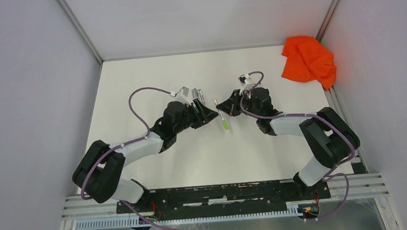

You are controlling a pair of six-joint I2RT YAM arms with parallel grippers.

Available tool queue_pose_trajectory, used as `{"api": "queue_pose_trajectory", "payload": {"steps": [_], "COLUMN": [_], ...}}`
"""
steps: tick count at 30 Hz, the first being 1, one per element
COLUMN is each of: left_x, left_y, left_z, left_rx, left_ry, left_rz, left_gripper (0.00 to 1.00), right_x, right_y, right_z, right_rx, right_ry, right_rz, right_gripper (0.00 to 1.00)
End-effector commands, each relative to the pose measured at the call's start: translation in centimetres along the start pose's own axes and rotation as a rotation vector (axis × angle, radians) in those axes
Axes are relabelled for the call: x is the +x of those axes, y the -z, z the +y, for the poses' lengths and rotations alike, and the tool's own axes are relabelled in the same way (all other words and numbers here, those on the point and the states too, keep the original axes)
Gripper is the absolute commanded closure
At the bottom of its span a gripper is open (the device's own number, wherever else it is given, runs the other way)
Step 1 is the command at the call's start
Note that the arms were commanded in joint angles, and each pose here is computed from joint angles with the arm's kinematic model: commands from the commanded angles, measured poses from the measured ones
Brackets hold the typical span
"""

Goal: Open the pen caps

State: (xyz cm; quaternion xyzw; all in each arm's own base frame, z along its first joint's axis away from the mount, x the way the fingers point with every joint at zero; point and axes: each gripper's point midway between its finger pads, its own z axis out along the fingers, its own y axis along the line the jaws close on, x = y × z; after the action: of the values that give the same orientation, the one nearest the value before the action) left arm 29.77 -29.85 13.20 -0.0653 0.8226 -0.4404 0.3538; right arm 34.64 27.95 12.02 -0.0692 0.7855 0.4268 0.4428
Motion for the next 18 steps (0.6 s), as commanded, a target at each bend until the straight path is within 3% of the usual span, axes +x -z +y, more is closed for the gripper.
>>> {"api": "queue_pose_trajectory", "payload": {"steps": [1,18], "left_x": [-0.7,3.4], "left_y": [0.6,-0.8], "left_z": [-3.3,-3.6], "left_rx": [0.167,0.205], "left_ry": [-0.107,-0.184], "left_rz": [-0.055,0.036], "left_gripper": [0.37,0.43], "right_x": [-2.7,-3.6], "right_y": [1.0,1.6], "right_z": [4.0,5.5], "right_rx": [-0.172,-0.244], "right_ry": [-0.039,-0.124], "right_rz": [-0.102,-0.153], "right_gripper": [1.00,1.00]}}
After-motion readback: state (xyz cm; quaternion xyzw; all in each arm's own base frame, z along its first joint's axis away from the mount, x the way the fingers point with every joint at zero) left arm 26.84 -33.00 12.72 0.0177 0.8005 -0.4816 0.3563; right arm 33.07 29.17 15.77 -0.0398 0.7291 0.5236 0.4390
